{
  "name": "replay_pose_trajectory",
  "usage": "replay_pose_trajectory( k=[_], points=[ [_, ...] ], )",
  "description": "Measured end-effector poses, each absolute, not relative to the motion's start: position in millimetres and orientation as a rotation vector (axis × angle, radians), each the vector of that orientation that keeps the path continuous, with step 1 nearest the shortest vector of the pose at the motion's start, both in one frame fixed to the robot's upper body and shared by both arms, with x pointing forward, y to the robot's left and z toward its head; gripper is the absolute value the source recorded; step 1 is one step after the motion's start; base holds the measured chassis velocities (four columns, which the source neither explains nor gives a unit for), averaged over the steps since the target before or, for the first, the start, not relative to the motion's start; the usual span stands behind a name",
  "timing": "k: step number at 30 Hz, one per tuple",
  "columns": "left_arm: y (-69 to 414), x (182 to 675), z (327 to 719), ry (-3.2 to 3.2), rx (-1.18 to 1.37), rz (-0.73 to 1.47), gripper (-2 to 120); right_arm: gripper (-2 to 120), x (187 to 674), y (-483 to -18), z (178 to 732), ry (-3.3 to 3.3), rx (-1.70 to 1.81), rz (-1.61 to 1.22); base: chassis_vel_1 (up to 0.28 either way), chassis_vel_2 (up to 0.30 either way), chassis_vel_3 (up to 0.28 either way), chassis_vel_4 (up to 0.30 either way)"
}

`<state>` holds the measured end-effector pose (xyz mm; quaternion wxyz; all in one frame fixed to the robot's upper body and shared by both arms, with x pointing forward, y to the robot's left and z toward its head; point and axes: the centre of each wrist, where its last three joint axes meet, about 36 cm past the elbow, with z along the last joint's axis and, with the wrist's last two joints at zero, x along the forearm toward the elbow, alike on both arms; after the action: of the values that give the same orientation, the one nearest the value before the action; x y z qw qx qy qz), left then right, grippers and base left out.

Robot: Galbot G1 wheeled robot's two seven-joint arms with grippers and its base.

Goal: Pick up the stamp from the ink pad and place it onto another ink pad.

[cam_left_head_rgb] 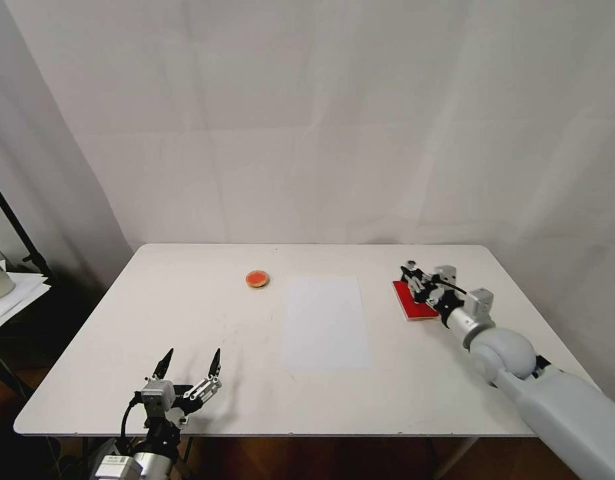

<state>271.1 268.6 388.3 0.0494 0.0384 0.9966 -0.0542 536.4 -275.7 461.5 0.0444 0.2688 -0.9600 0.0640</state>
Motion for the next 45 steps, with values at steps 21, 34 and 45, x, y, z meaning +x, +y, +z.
replay_pose_trajectory(
  k=[21,34,45],
  points=[
    [269,271,388,3.036,0.117,-0.165,100,9,562,-218,419,-2.718,0.956,0.202,0.000,0.000,0.000,0.000],
    [269,271,388,3.036,0.117,-0.165,100,9,598,-177,494,-2.823,1.099,0.202,0.000,0.000,0.000,0.000],
    [269,271,388,3.036,0.117,-0.165,100,9,642,-46,469,-2.746,1.171,0.232,0.000,0.000,0.000,0.000]
  ],
)
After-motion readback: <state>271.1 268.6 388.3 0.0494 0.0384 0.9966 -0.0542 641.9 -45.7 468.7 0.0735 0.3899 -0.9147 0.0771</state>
